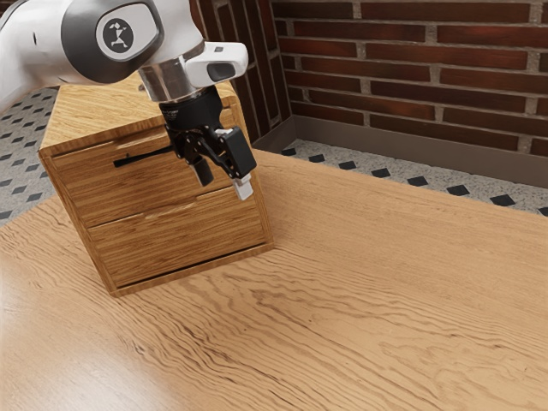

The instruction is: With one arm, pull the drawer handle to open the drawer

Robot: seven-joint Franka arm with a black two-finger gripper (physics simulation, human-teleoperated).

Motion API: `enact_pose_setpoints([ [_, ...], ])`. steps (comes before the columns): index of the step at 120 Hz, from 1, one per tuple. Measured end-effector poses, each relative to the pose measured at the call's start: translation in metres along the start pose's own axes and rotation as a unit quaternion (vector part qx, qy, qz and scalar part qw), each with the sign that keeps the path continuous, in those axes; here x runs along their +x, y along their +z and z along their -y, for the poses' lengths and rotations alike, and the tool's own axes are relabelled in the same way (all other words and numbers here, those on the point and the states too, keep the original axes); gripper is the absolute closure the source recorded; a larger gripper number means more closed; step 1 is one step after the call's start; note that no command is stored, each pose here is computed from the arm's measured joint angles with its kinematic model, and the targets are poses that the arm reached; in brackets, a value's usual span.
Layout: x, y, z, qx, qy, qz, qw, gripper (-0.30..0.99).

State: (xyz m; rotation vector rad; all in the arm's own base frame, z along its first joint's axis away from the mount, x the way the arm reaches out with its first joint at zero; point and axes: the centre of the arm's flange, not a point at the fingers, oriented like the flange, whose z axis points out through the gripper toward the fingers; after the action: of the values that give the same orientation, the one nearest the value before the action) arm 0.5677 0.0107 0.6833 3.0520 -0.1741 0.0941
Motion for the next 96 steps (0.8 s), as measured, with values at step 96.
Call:
enact_pose_setpoints([
  [96,-0.160,-0.126,-0.057,0.026,0.050,-0.077,0.995,0.00],
])
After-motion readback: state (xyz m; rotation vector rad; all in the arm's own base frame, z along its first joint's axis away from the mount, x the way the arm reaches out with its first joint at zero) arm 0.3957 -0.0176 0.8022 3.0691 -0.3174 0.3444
